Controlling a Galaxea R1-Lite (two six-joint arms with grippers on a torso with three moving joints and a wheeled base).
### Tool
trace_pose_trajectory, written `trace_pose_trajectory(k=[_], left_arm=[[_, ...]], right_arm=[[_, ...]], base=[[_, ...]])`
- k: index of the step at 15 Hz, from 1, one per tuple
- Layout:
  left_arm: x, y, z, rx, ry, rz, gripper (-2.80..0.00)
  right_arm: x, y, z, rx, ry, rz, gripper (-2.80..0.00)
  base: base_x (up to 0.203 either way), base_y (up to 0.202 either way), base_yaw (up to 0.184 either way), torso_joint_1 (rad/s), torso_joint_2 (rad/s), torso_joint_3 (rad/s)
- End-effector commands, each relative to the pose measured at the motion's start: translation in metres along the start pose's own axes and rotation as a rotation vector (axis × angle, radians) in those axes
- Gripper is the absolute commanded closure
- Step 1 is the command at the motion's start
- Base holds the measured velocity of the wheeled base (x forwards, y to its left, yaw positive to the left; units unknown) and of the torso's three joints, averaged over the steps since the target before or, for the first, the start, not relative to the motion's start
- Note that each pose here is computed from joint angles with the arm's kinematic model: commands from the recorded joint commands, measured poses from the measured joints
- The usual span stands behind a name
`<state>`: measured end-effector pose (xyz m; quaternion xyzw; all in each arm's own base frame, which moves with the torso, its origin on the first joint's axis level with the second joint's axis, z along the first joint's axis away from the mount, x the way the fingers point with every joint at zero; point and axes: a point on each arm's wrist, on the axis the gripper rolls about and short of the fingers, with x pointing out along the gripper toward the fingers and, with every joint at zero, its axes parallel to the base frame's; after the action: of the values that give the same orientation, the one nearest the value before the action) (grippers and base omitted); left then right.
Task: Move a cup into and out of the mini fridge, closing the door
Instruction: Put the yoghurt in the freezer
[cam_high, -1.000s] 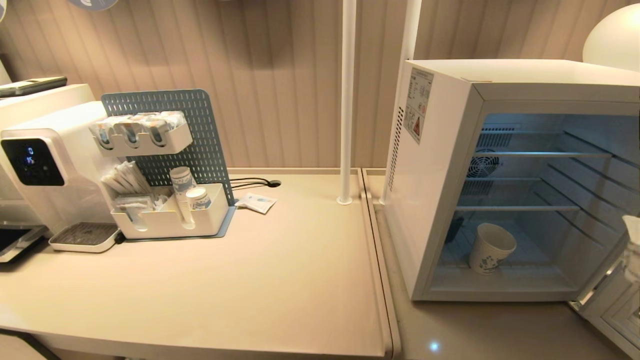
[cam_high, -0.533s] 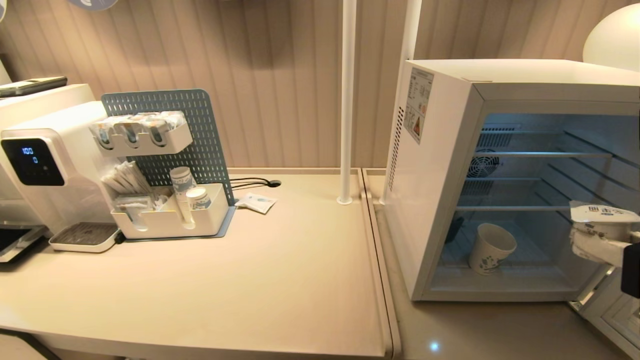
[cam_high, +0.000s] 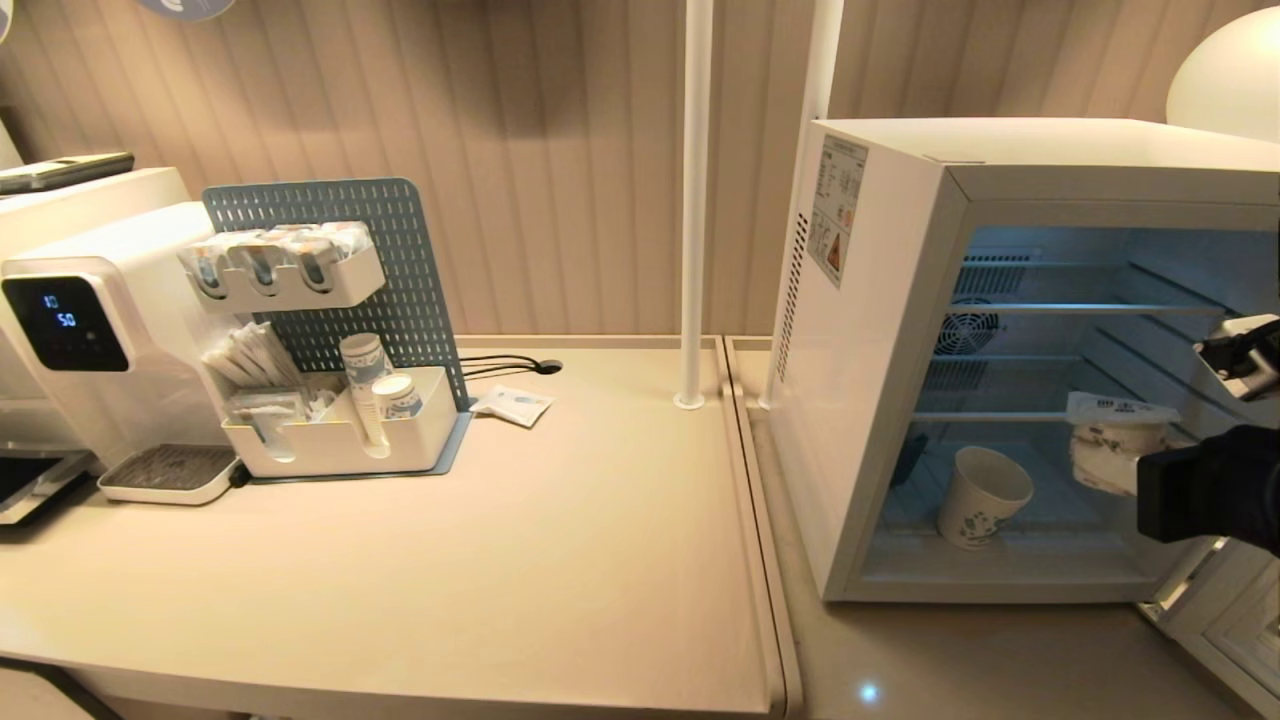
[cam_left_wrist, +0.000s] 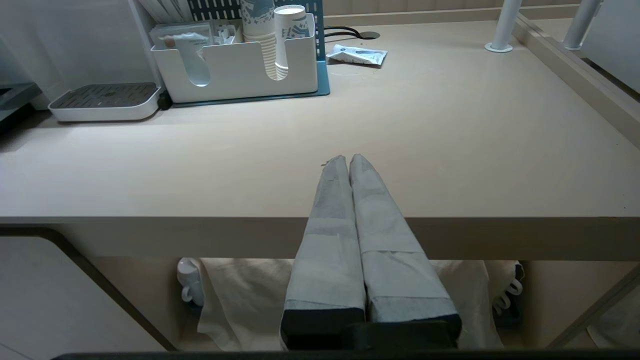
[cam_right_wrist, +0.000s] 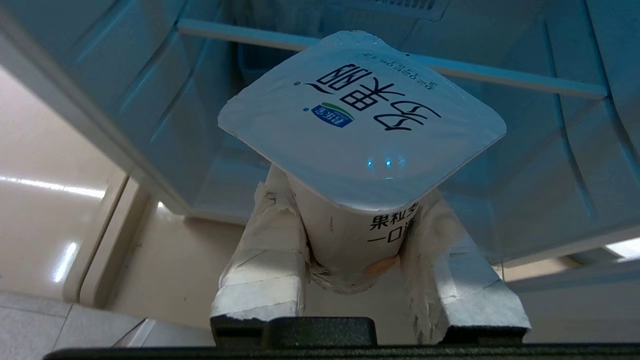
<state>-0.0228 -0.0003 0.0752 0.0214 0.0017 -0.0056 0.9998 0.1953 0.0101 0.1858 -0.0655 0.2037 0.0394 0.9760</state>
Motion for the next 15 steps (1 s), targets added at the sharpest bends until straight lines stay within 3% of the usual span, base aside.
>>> trace_pose_trajectory(k=[1, 15], left_arm=[[0.000, 0.000, 0.000, 0.000, -0.001, 0.000, 0.00], [0.000, 0.000, 0.000, 0.000, -0.001, 0.000, 0.00]], right_arm=[[0.021, -0.001, -0.002, 0.004, 0.040, -0.002, 0.00], [0.099, -0.007, 0.022, 0.010, -0.051, -0.016, 0.00]], base=[[0.000, 0.000, 0.000, 0.000, 0.00, 0.000], [0.000, 0.000, 0.000, 0.000, 0.00, 0.000]])
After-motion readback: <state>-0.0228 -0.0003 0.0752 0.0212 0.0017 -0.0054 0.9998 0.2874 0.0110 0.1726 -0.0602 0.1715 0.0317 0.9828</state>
